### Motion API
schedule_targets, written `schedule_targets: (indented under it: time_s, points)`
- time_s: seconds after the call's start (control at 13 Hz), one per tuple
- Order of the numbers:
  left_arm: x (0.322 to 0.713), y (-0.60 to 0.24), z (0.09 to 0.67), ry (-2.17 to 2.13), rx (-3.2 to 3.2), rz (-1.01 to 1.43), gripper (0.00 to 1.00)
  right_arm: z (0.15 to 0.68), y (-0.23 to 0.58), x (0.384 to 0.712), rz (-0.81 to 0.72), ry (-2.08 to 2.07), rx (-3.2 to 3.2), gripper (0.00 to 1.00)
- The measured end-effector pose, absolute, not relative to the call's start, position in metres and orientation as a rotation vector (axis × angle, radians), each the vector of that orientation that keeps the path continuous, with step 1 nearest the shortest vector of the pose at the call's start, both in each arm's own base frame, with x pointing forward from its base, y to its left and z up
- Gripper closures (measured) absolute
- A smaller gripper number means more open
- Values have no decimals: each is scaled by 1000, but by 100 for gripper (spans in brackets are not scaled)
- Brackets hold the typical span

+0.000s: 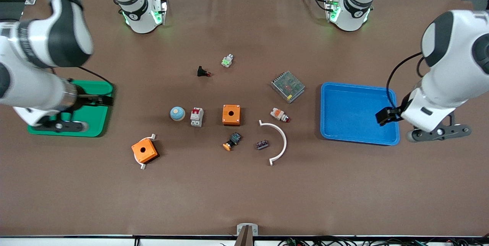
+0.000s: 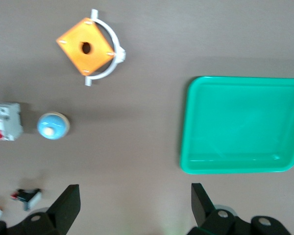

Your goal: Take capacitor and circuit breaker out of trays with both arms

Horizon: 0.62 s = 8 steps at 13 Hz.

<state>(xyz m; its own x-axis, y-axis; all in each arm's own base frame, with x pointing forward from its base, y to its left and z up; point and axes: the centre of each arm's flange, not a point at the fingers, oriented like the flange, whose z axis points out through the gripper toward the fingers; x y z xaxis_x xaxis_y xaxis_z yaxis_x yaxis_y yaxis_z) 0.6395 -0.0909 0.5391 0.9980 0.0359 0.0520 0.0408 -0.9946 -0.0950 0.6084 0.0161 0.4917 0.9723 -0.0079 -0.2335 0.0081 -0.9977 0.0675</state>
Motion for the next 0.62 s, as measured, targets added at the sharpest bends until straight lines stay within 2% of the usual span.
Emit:
schedule_targets:
  time_s: [0.31,0.62]
  points:
    - [619,-67,581,-59,-3059,-137,0,534,-67,583,-281,84,3100,0]
    - [596,-60,592,-46,-3108,-171,0,597,-93,527,-137,97,3128,0]
